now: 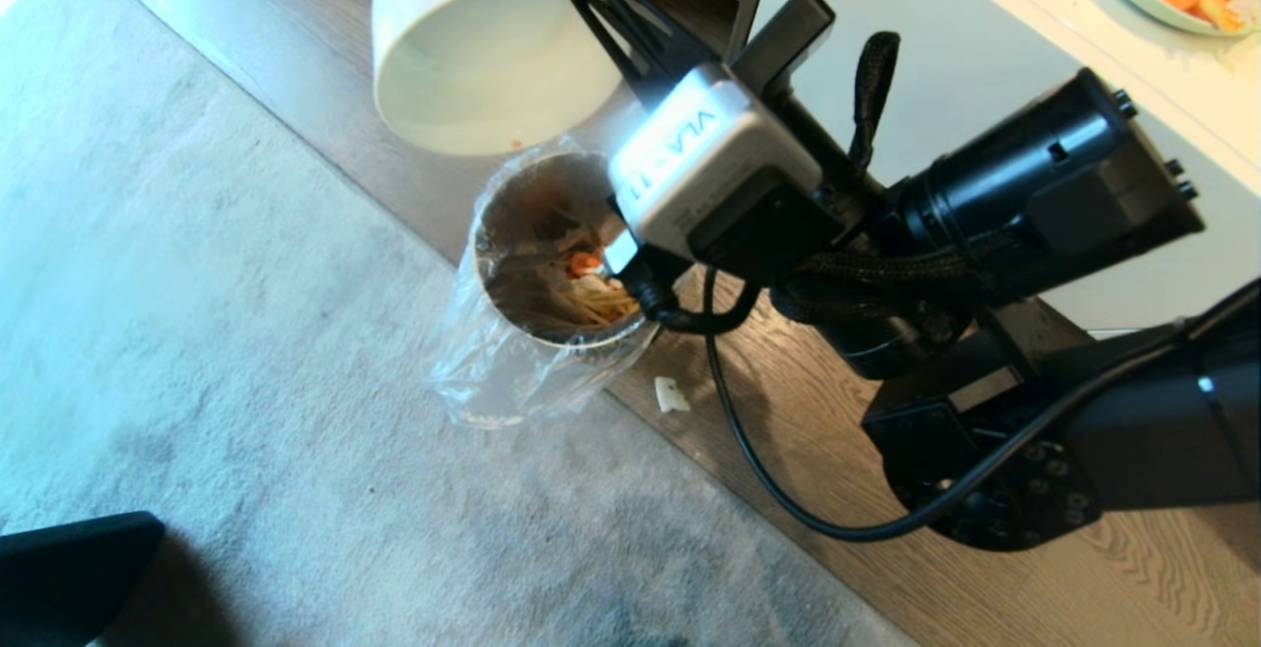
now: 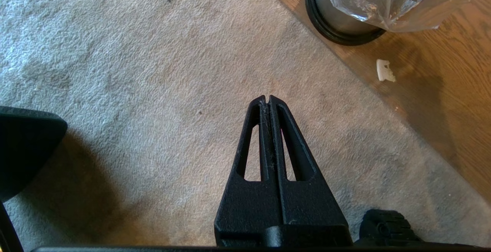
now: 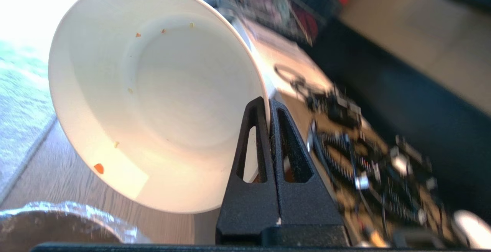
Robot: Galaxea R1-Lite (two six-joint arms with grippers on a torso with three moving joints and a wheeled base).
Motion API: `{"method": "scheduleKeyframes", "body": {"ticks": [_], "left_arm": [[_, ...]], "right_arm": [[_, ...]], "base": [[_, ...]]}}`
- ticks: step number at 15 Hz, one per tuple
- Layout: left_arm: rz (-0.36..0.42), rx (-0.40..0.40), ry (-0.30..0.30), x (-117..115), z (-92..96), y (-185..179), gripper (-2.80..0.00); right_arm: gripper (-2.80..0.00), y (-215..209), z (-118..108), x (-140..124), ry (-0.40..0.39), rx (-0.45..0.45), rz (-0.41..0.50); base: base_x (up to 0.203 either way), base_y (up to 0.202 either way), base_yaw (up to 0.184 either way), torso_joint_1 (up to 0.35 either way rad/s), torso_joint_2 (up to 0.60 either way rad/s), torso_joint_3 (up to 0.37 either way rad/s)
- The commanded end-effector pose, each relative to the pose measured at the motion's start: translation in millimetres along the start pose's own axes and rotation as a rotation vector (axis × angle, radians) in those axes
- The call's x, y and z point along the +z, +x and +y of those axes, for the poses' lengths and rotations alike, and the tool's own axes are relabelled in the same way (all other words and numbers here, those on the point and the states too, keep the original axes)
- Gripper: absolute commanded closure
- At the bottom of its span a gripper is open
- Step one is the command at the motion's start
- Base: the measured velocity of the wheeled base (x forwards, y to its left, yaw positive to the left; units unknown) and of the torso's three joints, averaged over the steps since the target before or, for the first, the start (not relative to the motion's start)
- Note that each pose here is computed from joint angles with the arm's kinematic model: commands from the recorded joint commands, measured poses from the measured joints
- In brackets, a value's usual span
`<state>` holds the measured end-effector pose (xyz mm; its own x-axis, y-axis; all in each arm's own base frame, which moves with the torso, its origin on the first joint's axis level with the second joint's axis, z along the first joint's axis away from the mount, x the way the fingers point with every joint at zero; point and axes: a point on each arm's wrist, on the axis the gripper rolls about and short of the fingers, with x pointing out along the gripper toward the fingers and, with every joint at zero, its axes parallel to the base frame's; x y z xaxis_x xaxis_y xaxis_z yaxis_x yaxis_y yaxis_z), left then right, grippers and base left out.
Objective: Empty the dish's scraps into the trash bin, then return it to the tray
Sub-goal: Pour the leftover food from the bowl into the trash can, then put the bowl back to the table
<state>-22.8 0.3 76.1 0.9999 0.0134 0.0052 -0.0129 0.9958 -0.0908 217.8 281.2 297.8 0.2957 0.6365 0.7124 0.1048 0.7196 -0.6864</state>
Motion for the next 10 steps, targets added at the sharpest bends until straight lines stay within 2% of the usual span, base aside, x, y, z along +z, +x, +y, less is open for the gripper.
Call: {"method": "scheduleKeyframes", "body": {"ticks": [1, 5, 10], "left_arm": [[-0.001, 0.0, -0.001, 0, 0.0, 0, 0.0], [-0.001, 0.0, -0.001, 0, 0.0, 0, 0.0], [-0.001, 0.0, -0.001, 0, 0.0, 0, 0.0]], "right_arm": [[0.0, -1, -8, 0, 0.028, -0.101, 0.125], [0.0, -15, -16, -7, 0.109, -0.176, 0.365], [0.0, -41, -33, -23, 0.159, -0.15, 0.491]], "base": [[0.0, 0.0, 0.0, 0.0, 0.0, 0.0], [0.0, 0.0, 0.0, 0.0, 0.0, 0.0], [0.0, 0.0, 0.0, 0.0, 0.0, 0.0]]}}
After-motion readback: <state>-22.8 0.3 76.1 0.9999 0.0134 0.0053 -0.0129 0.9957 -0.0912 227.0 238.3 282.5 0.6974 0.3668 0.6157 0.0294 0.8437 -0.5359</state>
